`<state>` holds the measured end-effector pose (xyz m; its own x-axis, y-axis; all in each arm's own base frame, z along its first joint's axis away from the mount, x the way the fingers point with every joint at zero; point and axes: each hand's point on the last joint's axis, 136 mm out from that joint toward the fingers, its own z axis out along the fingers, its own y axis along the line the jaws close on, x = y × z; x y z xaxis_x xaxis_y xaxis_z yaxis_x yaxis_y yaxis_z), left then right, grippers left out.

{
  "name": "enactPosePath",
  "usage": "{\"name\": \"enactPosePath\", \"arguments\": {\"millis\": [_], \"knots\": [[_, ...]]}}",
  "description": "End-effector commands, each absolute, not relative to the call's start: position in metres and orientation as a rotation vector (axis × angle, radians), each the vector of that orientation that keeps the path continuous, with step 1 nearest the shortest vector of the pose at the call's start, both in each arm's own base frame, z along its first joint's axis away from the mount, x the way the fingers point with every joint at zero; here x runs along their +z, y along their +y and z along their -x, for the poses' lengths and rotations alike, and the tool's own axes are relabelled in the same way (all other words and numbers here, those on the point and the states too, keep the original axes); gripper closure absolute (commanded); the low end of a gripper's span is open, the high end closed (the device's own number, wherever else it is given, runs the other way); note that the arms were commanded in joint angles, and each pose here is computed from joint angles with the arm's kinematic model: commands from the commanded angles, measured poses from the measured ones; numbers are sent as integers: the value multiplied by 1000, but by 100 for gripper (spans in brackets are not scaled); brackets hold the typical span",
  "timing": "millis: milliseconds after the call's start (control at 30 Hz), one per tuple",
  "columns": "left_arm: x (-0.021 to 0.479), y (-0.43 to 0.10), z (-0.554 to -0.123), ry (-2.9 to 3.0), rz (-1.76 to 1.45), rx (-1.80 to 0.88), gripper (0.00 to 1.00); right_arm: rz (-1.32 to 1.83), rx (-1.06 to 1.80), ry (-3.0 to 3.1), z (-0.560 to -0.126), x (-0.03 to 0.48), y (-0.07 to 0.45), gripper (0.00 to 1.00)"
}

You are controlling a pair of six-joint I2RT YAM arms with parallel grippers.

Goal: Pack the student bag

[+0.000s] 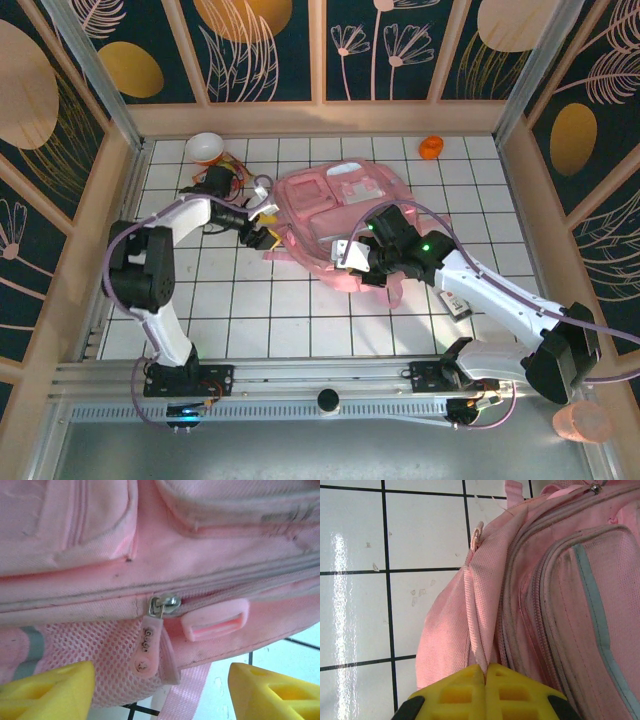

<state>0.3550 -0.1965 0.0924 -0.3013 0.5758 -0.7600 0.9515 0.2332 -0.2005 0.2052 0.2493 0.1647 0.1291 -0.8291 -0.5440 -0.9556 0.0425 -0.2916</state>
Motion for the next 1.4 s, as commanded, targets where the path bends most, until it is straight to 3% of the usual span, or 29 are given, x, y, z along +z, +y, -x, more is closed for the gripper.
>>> {"name": "enactPosePath", "arguments": {"millis": [0,233,633,1100,1367], "knots": [[89,-200,-340,1932,-1491,-1008,31,1747,330,1638,-206,198,265,100],[87,-204,-354,1935,-1510,-1012,32,1740,334,1641,-207,198,268,100],[86,-216,-336,1941,-1570,-1064,44,1743,322,1647,-210,197,269,100],[97,-222,-341,1943,-1518,-1108,75,1726,313,1670,-209,197,265,100],[105,-223,-340,1946,-1495,-1098,78,1710,303,1687,-210,195,263,100]]}}
